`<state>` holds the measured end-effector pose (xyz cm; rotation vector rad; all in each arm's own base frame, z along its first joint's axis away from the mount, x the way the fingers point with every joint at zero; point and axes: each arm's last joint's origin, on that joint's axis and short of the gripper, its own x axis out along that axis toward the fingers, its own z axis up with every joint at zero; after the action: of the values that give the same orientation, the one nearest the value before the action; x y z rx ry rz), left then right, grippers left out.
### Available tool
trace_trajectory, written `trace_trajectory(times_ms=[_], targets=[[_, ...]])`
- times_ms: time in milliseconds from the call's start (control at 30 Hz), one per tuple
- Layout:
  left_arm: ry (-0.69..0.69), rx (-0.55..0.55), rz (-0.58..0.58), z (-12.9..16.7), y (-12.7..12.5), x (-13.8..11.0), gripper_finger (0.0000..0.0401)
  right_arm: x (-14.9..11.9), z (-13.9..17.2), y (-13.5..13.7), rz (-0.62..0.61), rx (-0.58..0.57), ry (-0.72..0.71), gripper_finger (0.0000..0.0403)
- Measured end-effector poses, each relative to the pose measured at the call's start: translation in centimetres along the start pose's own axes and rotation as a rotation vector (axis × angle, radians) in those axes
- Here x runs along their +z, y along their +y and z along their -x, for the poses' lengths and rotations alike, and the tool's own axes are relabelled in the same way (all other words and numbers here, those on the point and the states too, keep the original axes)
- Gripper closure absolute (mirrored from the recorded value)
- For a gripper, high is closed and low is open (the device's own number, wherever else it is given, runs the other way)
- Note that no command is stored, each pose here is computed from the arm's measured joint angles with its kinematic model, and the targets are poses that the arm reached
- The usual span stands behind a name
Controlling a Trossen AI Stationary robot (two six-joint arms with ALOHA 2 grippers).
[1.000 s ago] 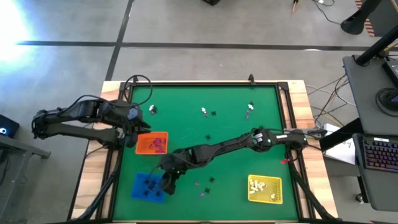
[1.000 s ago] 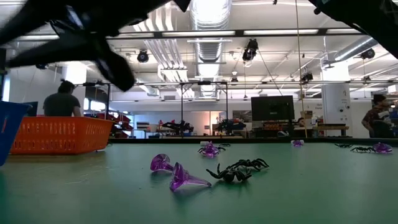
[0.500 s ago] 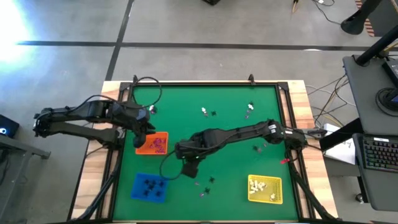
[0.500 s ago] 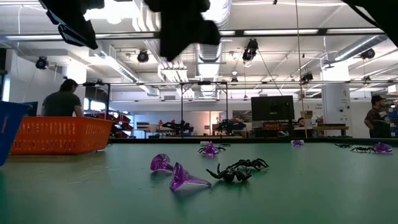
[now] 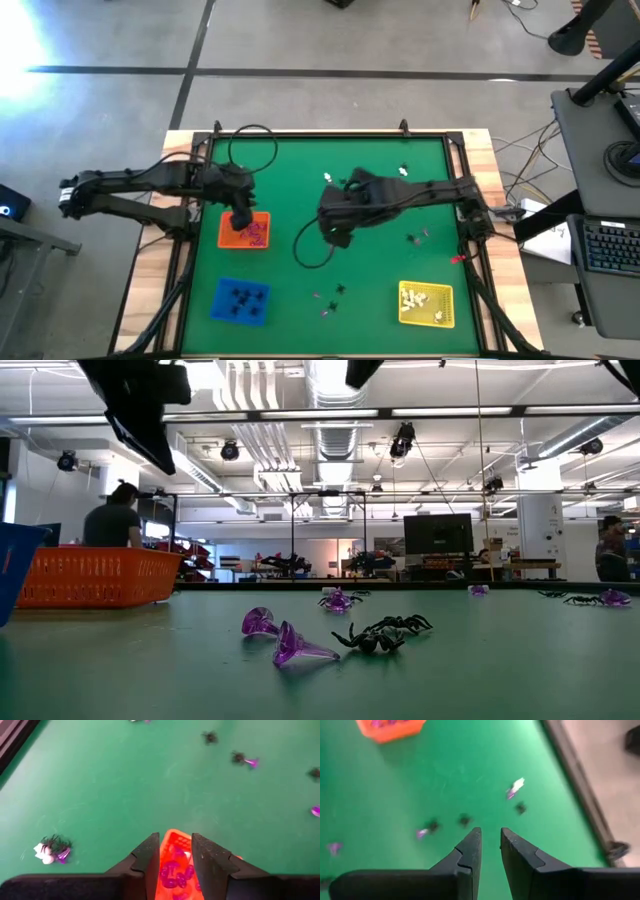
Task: Sort Halloween decoration
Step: Put the violet witch hat toy into the orange bin
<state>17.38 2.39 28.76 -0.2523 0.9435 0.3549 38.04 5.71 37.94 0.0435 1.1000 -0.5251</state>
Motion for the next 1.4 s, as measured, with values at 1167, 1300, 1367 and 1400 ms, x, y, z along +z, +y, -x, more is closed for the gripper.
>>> trace_trajectory(times_ms=[1167, 1300, 1367, 1400], targets=[[0.178, 0.396, 0.224, -5.9, 10.9, 2.8, 0.0269, -0.4, 0.9, -11.0, 0.214, -0.283, 0.013, 0.0338], [0.254, 0.4, 0.41, -7.7, 12.8, 1.5, 0.0269, -0.8, -0.1, -10.9, 0.26, -0.289, 0.059, 0.0342], [0.297, 0.371, 0.476, -8.7, 13.1, 0.8, 0.0269, -0.9, -0.4, -10.8, 0.275, -0.291, 0.071, 0.0344], [0.316, 0.354, 0.491, -9.2, 13.2, 0.6, 0.0269, -0.9, -0.6, -10.8, 0.286, -0.291, 0.078, 0.0344]])
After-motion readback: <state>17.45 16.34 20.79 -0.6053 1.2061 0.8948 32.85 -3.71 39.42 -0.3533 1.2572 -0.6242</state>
